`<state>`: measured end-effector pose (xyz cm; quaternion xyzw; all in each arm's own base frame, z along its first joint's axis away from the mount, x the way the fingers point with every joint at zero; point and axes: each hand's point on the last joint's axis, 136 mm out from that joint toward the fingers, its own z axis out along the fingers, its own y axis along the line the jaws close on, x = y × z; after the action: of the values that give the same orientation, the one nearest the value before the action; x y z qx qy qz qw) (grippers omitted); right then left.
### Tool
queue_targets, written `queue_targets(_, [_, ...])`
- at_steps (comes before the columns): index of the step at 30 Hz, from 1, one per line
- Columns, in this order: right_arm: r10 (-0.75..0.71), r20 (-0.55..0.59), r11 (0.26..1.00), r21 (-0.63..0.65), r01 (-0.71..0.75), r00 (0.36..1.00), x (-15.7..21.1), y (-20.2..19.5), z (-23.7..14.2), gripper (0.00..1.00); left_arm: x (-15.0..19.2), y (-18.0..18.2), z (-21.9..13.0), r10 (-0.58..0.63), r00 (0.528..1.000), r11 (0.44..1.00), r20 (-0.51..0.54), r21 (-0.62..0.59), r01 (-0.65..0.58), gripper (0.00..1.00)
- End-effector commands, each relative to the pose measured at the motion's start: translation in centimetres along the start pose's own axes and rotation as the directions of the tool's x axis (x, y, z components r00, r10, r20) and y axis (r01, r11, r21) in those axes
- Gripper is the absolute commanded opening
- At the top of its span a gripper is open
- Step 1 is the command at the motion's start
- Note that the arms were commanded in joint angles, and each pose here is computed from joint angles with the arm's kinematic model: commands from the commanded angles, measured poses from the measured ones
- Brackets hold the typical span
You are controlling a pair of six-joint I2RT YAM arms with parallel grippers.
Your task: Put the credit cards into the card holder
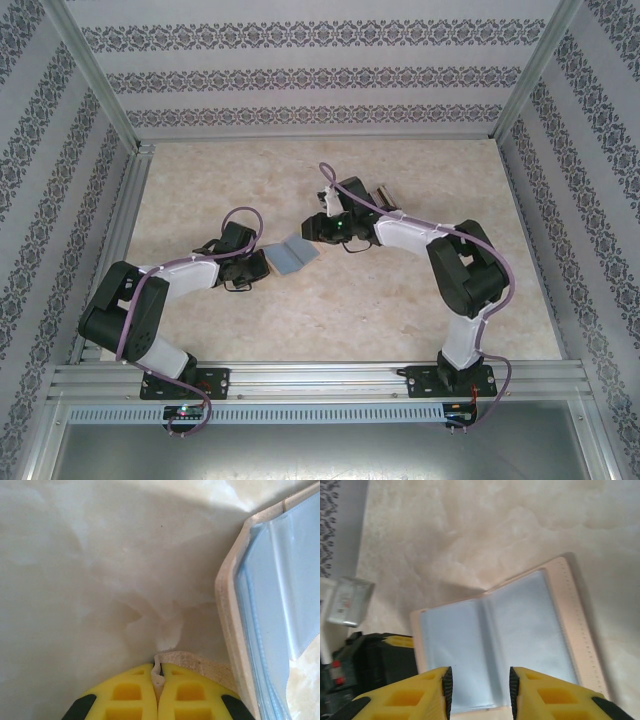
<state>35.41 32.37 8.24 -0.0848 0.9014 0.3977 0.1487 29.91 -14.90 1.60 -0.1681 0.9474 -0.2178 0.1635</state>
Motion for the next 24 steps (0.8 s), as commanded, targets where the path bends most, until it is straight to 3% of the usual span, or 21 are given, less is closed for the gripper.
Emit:
queue_targets(1, [-0.008,-0.058,0.997,0.071,0.012,0.998,1.5,-1.8,1.8,0.39,0.4,3.7,1.5,-0.008,1.000,0.993,0.001,-0.121,0.008,0.00])
queue_targets(7, [-0.024,-0.095,0.989,0.144,0.038,0.995,2.4,-3.3,3.4,0.40,0.5,3.6,1.6,-0.009,1.000,0.993,-0.003,-0.115,0.008,0.00])
queue_targets(24, [-0.073,-0.025,0.971,0.227,0.077,0.997,0.9,-4.0,1.6,0.40,0.5,3.4,1.9,-0.011,1.000,0.994,-0.011,-0.105,0.010,0.00])
